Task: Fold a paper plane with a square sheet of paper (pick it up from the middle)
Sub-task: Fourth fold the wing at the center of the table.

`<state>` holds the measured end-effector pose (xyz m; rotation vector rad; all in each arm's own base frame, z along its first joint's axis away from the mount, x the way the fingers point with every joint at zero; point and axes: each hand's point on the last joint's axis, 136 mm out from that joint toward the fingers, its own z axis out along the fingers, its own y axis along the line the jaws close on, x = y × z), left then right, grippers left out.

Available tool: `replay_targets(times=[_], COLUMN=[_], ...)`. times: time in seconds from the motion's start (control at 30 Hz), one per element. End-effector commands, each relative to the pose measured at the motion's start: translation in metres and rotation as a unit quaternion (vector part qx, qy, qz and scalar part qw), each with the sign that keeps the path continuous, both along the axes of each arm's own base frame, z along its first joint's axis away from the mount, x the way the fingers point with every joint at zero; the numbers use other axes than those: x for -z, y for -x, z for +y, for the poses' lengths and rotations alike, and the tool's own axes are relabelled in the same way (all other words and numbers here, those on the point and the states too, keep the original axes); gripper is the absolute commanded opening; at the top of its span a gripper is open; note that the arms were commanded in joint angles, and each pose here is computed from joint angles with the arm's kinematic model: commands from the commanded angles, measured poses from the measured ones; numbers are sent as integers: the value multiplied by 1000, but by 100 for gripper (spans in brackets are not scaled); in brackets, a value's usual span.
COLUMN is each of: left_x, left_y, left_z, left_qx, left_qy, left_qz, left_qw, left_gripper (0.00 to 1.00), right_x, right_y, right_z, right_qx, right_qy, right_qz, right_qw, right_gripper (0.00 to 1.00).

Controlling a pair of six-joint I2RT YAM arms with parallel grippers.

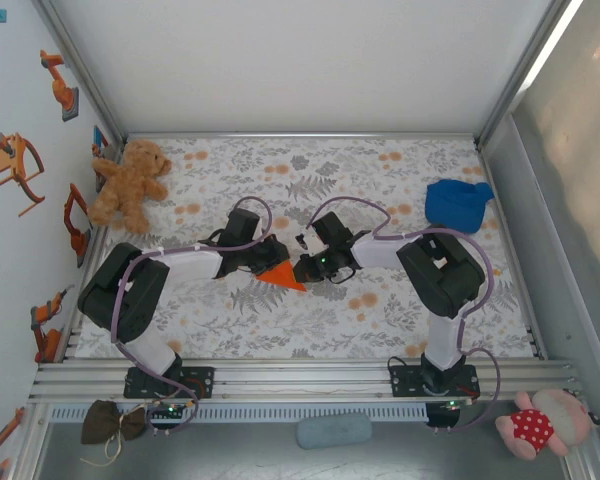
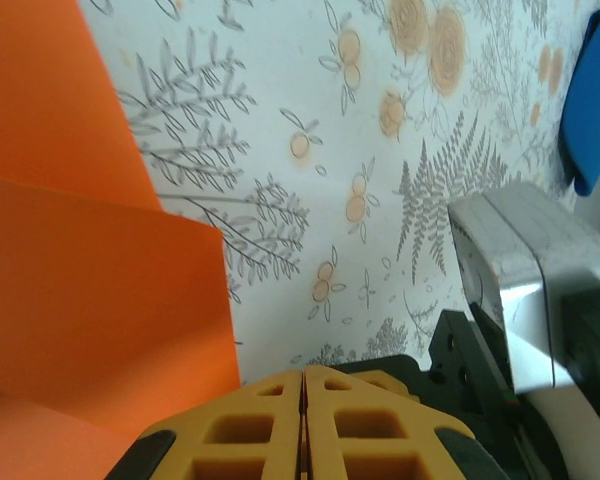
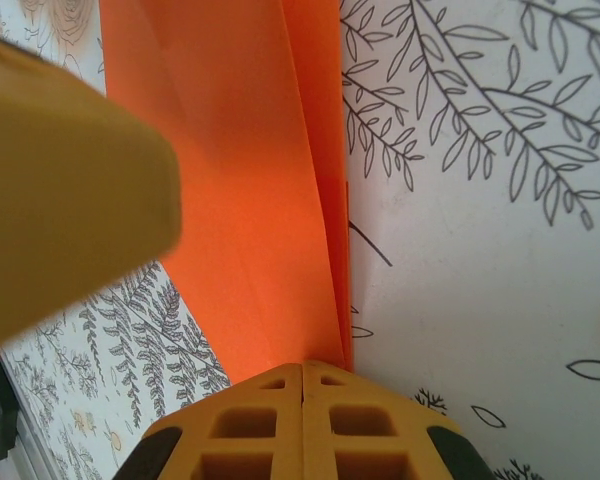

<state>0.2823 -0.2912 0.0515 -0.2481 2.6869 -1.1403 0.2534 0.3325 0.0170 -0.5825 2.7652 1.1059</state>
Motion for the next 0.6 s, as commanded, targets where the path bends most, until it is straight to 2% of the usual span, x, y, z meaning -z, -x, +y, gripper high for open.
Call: replay_targets(times=[0.0,0.2,0.33,0.57], left_x=[8,26,40,56], left_y=[2,9,9,8], left_z=[-3,-7,1,18], left_qx=[8,9,-3,-21], left_qy=[-10,-6,-26,-50], left_qz=[-4,17,22,29], left_qw=[1000,1000,999,998], left_gripper=[11,11,11,10], right_x=[23,25,29,51], right_y=[8,8,10,18], right_z=[-19,-22,-25,-47], right_qx=[9,12,16,34], right_qy=[61,70,79,136], right_qz=[16,18,21,40], right_qw=[998,997,997,989], right_gripper=[0,0,0,0])
